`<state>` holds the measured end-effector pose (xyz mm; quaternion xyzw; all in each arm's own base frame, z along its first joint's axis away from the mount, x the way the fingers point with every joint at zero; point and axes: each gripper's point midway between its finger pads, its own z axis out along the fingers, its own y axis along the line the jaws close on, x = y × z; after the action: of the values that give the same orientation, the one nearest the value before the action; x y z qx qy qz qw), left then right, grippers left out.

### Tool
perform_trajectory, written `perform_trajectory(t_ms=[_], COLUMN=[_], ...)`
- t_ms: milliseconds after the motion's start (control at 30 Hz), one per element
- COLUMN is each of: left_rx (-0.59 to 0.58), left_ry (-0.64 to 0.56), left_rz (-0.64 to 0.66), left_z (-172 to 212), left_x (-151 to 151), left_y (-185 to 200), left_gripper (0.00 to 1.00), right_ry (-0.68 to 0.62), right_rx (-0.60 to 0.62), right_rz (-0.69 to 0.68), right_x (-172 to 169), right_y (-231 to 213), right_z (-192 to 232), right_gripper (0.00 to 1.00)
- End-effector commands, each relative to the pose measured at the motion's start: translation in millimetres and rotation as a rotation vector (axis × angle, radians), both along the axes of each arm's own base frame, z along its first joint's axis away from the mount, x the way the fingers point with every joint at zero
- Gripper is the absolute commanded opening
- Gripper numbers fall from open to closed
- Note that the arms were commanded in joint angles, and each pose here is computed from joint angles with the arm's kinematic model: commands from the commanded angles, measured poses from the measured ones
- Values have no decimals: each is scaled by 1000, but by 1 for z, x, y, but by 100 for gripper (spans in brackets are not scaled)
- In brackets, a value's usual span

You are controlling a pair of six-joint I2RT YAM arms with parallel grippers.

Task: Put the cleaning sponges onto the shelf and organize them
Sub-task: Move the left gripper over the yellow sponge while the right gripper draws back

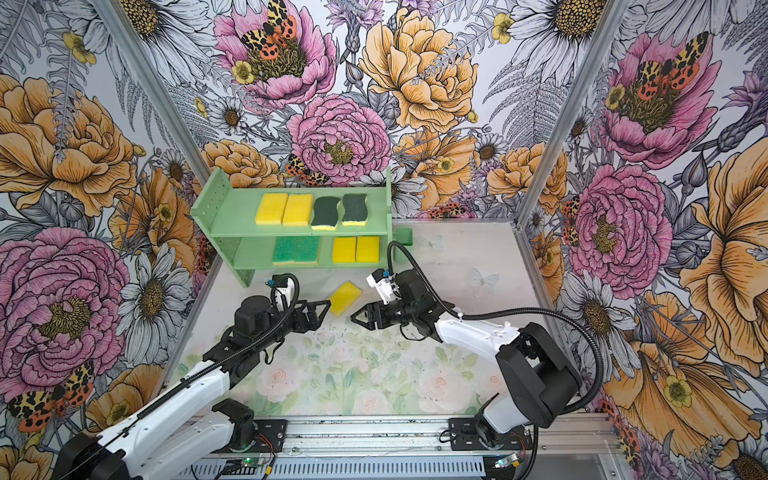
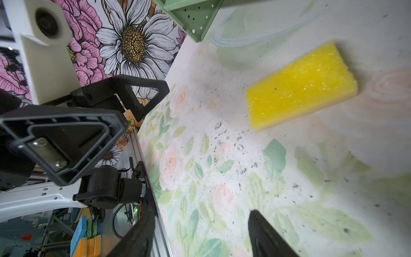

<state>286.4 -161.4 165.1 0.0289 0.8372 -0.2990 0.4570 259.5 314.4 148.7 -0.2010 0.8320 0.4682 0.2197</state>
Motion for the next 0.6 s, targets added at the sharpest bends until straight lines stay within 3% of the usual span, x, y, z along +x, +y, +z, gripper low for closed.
perform_trajectory(t_ms=[0,200,300,567], left_rx=[144,304,323,366], left_ry=[-4,40,27,38], left_rz=[8,-115,-219,-269], left_z=[-13,-42,-43,-46], left_x=[15,38,35,36], left_y=[5,-17,-36,-43], left_gripper=[99,99,99,99], right_ry=[-15,-18,-24,-21], right_rx=[-45,-38,-38,-37], right_rz=[-46,-102,-120,-161], right_x=[3,4,1,0], right_y=[-20,-41,-49,-67], right_z=[-5,-2,-2,-6], right_gripper=[71,74,76,80])
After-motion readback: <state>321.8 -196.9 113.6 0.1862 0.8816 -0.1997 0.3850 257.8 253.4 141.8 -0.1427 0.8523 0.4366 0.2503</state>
